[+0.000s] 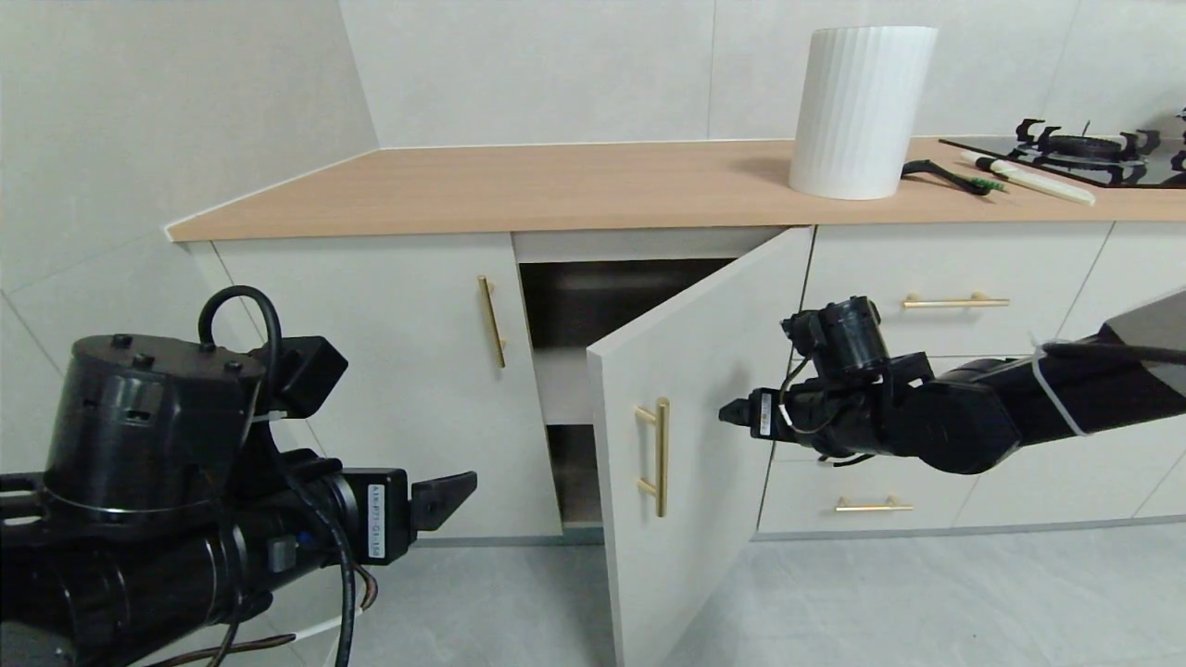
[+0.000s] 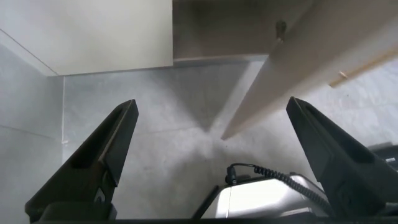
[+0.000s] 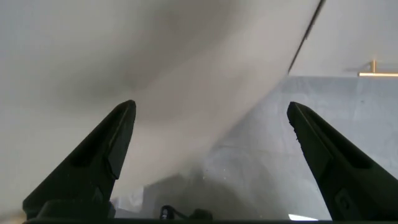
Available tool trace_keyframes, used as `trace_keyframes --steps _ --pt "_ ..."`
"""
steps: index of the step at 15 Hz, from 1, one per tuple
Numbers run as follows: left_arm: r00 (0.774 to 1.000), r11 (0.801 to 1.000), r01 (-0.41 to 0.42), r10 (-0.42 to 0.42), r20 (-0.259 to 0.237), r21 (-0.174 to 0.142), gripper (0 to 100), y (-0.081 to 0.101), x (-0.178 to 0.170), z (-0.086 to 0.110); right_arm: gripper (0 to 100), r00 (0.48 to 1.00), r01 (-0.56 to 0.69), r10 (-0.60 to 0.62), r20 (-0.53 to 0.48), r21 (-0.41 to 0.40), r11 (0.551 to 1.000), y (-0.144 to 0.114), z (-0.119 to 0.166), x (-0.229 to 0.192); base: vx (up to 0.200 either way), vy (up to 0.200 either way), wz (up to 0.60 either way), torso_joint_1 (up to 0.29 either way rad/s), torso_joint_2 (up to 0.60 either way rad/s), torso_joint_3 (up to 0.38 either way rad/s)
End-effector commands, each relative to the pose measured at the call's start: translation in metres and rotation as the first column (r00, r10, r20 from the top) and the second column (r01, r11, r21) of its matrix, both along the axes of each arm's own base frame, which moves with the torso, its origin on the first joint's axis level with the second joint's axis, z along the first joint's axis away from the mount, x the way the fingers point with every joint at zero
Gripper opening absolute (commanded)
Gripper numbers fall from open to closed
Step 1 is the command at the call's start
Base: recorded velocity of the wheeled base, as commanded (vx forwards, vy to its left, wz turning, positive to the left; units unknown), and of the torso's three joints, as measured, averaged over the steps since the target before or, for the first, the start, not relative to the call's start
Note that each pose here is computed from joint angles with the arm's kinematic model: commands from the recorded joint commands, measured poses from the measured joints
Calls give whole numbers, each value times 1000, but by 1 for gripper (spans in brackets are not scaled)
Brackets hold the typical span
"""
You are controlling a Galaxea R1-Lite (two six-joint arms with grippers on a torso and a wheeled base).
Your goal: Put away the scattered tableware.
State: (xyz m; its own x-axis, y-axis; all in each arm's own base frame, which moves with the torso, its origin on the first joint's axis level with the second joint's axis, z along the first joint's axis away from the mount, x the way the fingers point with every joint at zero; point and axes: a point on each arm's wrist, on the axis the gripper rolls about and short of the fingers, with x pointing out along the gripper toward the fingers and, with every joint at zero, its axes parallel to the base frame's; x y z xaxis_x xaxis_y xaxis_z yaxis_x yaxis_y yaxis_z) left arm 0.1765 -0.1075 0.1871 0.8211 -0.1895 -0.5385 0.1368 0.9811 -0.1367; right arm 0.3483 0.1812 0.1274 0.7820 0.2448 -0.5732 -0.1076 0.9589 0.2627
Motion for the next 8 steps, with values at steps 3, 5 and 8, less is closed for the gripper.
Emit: trace_keyframes --steps 3,5,8 --pt "1000 1000 -12 12 -3 4 100 2 0 1 100 997 51 -52 56 23 998 13 -21 13 133 0 0 3 5 3" --pt "998 998 -59 59 33 1 100 8 1 8 100 989 95 -100 104 56 994 25 -29 20 100 0 0 -4 -1 9" --pt "996 998 -55 54 64 14 100 11 -3 14 100 959 217 -237 154 134 967 35 -31 41 0 0 0 0 0 0"
